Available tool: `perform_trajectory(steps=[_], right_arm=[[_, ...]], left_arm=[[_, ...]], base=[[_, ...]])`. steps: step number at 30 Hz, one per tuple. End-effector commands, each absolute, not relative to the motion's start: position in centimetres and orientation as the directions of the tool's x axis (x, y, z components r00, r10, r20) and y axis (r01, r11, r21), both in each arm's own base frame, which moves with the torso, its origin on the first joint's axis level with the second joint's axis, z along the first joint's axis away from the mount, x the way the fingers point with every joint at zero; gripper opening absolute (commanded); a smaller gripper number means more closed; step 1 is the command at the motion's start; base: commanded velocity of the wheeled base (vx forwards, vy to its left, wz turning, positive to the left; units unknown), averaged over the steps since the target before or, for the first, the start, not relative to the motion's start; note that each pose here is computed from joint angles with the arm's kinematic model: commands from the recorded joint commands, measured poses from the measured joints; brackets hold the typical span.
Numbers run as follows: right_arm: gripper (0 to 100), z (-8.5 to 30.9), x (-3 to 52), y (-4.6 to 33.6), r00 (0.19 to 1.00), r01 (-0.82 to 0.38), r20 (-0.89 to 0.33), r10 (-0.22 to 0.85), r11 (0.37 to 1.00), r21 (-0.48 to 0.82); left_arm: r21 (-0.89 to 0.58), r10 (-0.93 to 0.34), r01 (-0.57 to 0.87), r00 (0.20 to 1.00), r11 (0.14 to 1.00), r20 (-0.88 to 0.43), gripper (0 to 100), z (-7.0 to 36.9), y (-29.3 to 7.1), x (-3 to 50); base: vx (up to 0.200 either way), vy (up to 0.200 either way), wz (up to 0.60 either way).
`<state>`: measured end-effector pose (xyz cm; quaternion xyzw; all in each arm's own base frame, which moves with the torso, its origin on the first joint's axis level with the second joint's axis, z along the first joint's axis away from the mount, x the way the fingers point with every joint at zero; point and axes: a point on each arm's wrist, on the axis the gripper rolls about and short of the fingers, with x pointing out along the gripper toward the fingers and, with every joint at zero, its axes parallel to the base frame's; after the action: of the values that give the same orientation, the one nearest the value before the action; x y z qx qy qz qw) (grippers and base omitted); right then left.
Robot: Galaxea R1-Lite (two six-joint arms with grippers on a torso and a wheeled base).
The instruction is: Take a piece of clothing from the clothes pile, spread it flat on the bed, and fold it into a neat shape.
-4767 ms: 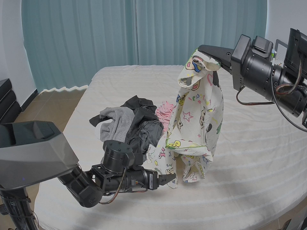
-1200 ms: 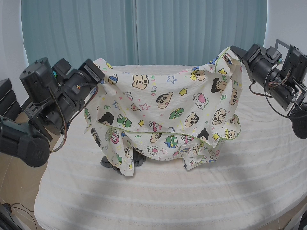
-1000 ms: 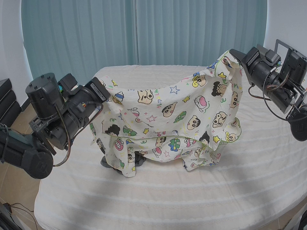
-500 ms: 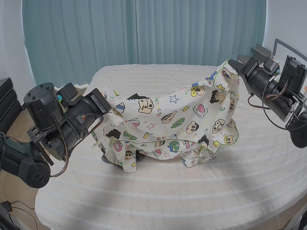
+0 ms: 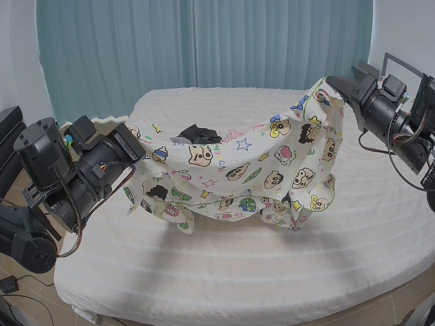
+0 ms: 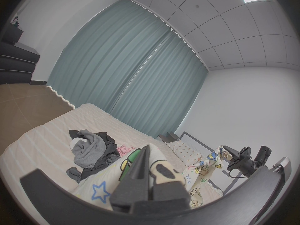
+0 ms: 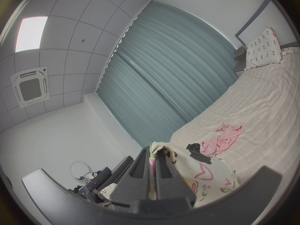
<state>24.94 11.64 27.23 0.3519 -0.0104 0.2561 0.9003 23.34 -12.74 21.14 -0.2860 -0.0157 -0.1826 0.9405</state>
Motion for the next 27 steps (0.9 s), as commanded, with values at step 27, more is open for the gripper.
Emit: perform_trajectory(steps=[27], right_arm=[[0,24.0,24.1,10.9,0.888,-0.365,0.026,0.459,0.668,0.648]], left_arm=[[-0.523,-0.437,0.390,0.899,0.758,0.038,0,19.1,-15.7,22.4]], base=[[0.000,-0.148,0.00]])
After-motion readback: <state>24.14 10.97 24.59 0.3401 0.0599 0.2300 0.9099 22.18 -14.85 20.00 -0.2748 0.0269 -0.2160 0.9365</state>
